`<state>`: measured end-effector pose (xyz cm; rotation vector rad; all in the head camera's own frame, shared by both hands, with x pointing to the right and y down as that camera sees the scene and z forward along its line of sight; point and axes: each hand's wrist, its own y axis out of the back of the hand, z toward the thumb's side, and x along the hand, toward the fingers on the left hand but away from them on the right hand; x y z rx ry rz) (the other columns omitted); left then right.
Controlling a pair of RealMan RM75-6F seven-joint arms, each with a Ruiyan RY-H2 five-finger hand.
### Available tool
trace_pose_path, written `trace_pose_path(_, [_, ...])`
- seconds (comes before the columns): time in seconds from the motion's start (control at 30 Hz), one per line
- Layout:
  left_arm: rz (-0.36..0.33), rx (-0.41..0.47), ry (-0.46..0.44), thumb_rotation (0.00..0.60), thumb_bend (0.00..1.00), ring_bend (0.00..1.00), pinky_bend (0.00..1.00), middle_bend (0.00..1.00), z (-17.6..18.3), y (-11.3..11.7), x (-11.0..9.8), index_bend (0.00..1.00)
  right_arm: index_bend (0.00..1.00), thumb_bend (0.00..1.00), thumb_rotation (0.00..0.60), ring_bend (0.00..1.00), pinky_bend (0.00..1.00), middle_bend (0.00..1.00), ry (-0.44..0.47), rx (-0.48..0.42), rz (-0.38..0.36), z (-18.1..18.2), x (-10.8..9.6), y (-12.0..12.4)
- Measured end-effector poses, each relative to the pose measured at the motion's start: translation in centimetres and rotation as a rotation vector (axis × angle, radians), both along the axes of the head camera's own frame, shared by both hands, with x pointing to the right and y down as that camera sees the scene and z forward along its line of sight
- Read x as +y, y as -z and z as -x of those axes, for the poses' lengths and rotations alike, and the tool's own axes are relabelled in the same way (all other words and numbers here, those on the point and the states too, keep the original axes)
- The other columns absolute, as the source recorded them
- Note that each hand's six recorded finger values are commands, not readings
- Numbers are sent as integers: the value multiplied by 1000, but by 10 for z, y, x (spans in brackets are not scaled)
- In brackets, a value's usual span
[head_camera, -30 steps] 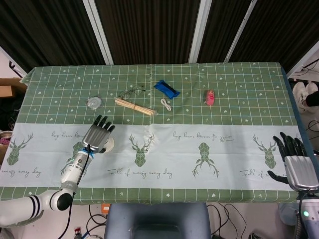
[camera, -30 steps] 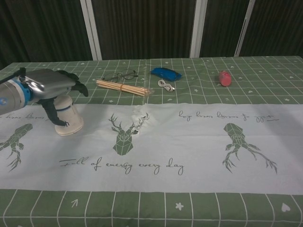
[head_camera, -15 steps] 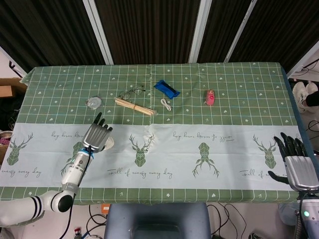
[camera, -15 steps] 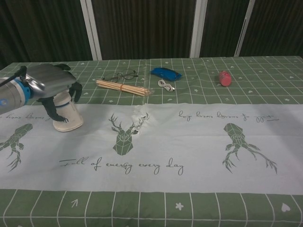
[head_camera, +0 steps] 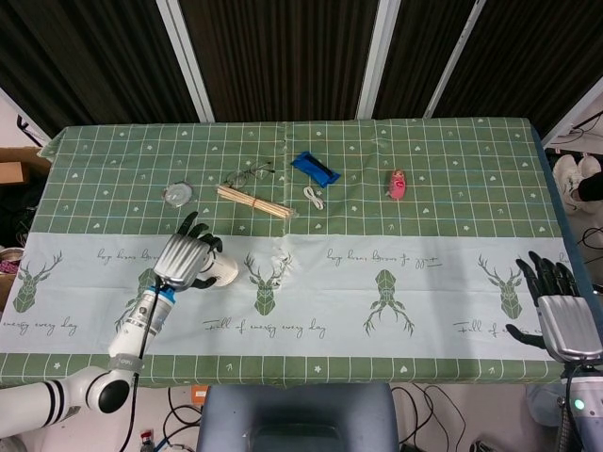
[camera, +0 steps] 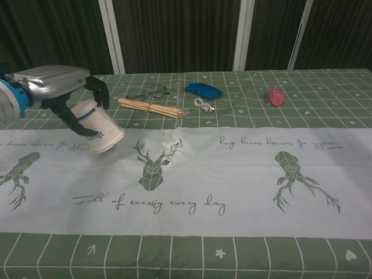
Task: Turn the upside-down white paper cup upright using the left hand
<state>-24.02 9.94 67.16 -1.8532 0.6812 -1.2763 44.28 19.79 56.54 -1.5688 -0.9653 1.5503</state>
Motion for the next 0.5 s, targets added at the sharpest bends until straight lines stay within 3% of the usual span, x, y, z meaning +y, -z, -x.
trace_pose_path(0.3, [251, 418, 315, 599, 177, 149, 73, 424, 21, -12, 13, 417, 0, 5, 600, 0, 1, 1, 10, 1, 8, 2, 2, -2])
trace_pose_path(0.4, [307, 481, 377, 599, 177, 149, 73, 424, 34, -24, 16, 417, 0, 5, 600, 0, 1, 1, 12, 2, 10, 2, 2, -3])
trace_pose_path(0.5, [331, 488, 389, 599, 179, 141, 73, 418, 45, -35, 19, 412, 0, 5, 600, 0, 1, 2, 12, 5, 11, 2, 2, -3])
